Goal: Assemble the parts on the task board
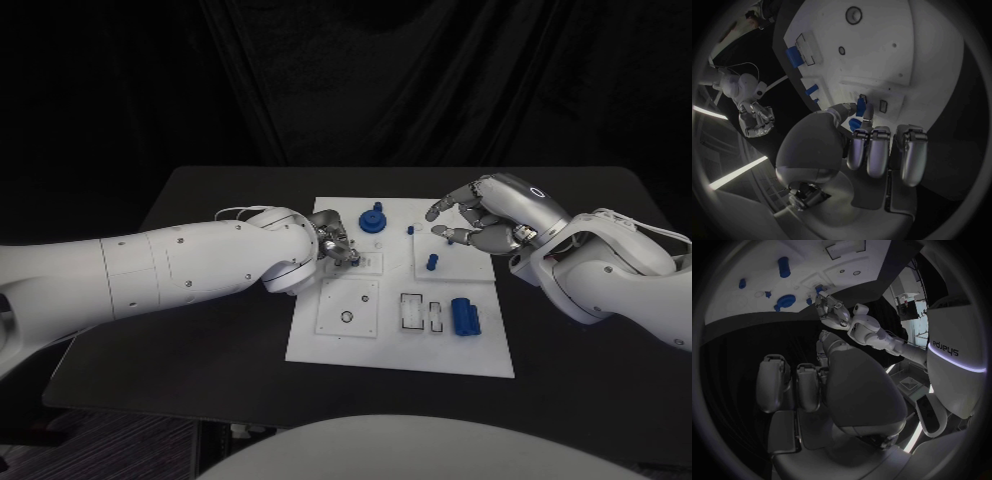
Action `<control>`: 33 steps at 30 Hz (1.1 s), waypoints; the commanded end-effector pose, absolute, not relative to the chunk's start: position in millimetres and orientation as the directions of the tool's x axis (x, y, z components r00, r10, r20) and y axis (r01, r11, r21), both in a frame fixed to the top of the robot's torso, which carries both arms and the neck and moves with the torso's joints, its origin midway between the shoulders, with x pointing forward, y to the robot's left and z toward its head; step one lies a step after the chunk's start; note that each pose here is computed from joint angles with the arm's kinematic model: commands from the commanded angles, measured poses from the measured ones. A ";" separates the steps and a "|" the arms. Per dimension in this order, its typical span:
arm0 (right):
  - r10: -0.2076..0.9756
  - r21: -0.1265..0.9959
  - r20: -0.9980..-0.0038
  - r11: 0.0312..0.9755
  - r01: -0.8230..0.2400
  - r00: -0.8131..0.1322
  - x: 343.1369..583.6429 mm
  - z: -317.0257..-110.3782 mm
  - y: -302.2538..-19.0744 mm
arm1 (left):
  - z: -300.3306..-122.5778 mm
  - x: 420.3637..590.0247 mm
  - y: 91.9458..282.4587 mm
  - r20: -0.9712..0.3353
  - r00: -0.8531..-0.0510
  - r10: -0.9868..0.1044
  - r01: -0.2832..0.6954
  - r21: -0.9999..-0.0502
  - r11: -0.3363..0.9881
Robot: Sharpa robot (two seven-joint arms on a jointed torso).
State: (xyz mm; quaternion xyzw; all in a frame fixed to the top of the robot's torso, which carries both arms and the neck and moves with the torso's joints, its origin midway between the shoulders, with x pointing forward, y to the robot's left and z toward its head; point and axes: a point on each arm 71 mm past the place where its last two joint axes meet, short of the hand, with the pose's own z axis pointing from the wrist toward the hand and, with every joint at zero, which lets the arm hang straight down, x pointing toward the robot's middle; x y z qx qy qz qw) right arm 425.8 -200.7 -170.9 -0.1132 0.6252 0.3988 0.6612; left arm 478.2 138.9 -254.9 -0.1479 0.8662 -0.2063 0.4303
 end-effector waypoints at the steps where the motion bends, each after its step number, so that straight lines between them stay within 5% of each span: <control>1: 0.380 0.357 -0.918 0.669 -0.651 -0.113 426.4 -173.2 -201.8 | -255.5 477.6 136.5 -0.678 -0.591 -0.437 -0.068 -0.498 0.865; 33: 0.370 0.365 -0.920 0.677 -0.639 -0.134 426.8 -176.0 -201.9 | -257.9 474.9 140.8 -0.669 -0.611 -0.422 -0.076 -0.482 0.873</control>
